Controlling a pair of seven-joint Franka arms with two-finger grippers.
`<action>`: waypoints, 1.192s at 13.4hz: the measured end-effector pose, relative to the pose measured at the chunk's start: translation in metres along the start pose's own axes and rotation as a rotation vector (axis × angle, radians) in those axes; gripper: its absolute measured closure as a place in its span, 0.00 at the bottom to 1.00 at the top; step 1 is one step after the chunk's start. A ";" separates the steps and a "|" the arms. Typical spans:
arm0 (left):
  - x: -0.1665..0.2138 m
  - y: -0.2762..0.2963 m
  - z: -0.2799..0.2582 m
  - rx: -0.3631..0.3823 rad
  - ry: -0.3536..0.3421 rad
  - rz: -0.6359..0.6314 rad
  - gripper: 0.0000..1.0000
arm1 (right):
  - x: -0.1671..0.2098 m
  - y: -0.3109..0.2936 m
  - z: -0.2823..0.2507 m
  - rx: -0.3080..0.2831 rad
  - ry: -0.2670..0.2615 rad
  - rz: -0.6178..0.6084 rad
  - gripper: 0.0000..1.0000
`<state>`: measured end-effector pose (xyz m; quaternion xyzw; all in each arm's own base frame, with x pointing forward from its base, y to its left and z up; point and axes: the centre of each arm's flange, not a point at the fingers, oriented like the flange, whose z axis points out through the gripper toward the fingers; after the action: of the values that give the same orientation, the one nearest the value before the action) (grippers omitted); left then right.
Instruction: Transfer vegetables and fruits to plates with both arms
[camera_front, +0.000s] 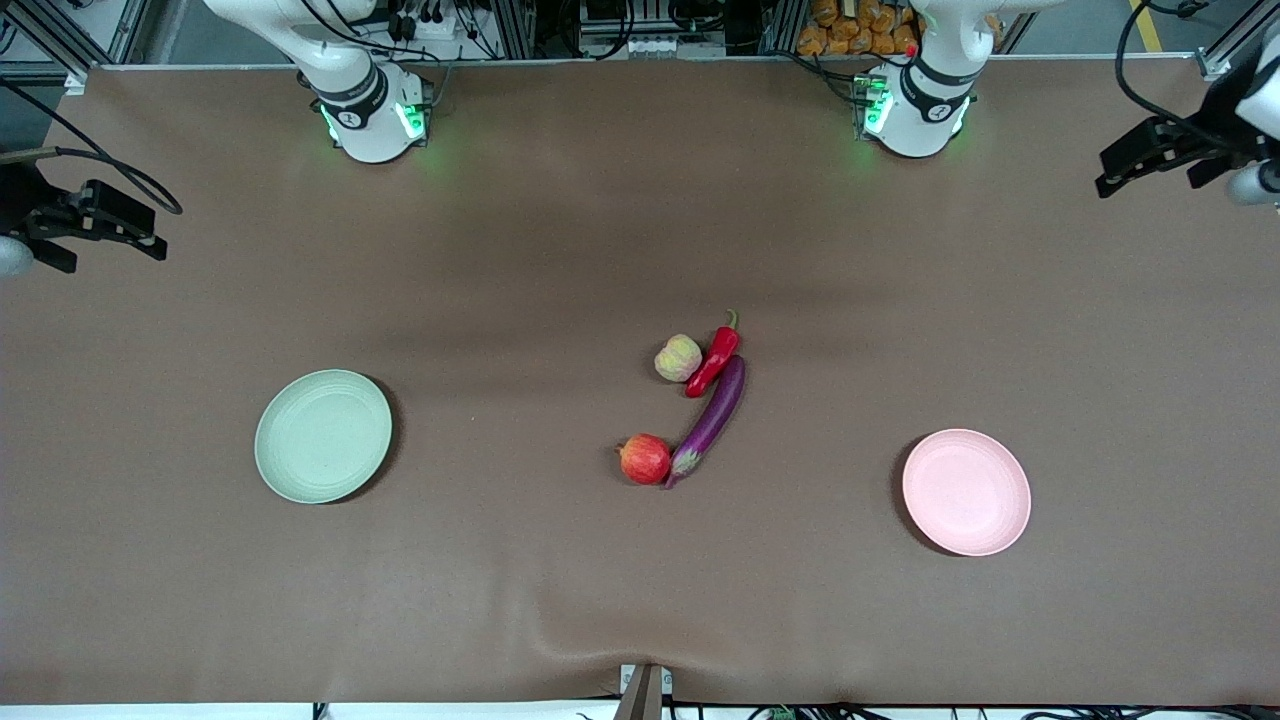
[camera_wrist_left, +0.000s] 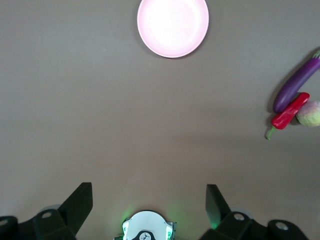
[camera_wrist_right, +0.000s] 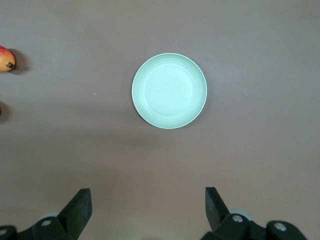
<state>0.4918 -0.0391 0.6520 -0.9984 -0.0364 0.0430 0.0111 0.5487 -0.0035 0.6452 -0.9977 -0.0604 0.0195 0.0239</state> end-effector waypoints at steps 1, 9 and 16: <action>0.002 0.003 0.002 0.001 -0.005 0.006 0.00 | 0.000 0.000 0.000 0.000 0.000 0.000 0.00; 0.012 -0.001 -0.006 -0.006 0.014 -0.002 0.00 | -0.001 0.002 0.000 0.000 -0.002 0.004 0.00; 0.010 0.001 -0.007 -0.004 0.005 0.029 0.00 | -0.002 0.004 0.001 0.002 -0.014 0.008 0.00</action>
<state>0.5021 -0.0399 0.6577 -0.9989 -0.0219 0.0407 0.0087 0.5471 -0.0077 0.6441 -0.9977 -0.0567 0.0265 0.0244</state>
